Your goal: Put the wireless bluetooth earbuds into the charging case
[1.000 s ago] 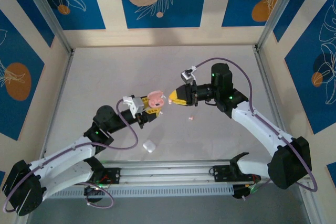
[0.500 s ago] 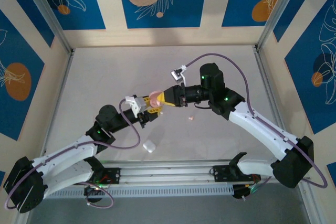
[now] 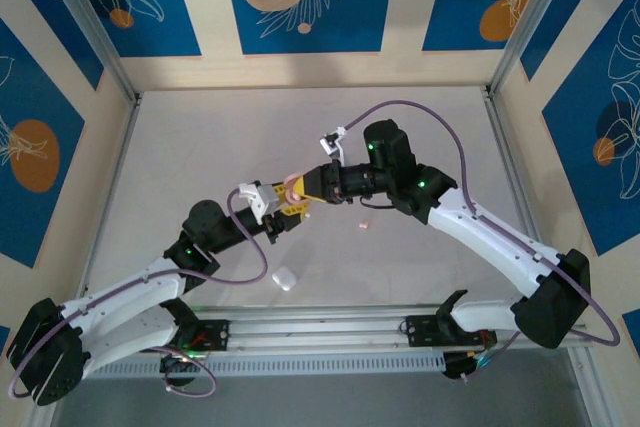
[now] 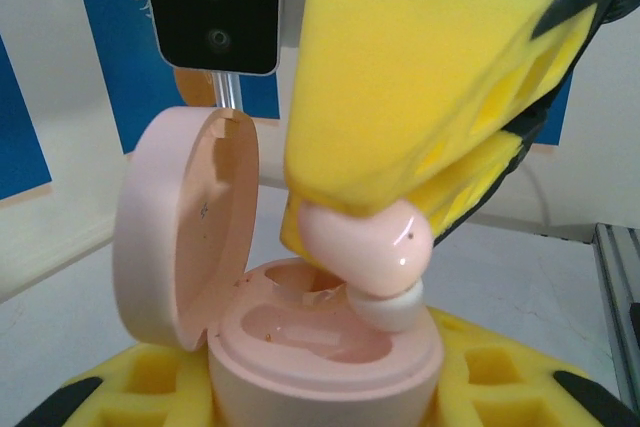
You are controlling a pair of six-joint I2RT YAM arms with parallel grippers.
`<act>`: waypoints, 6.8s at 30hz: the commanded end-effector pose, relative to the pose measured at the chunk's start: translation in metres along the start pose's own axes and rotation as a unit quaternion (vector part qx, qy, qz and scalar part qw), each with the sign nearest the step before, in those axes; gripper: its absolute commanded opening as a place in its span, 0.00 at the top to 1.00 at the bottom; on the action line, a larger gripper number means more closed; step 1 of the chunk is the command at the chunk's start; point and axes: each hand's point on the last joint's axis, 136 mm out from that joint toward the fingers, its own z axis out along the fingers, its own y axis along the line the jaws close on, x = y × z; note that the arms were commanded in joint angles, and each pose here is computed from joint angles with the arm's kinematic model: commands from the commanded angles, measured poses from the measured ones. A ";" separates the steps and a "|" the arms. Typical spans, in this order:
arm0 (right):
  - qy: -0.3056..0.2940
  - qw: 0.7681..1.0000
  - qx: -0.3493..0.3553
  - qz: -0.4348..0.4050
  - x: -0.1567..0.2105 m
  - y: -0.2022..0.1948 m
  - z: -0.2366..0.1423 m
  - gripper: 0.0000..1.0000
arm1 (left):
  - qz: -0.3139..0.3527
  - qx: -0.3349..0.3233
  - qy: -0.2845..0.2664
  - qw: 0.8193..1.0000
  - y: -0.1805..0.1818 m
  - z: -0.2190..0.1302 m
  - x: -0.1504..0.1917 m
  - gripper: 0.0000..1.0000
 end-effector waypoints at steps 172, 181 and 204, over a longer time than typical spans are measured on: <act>-0.028 0.960 0.269 -0.069 0.001 -0.058 -0.062 0.80 | 0.021 -0.007 0.029 0.999 -0.002 -0.001 0.013 0.67; 0.005 0.961 0.258 -0.099 0.004 -0.045 -0.039 0.80 | 0.020 -0.002 0.029 0.999 -0.003 -0.001 0.011 0.67; 0.038 0.949 0.291 -0.113 0.005 -0.053 -0.021 0.80 | 0.019 0.010 0.022 1.000 -0.007 0.000 0.006 0.67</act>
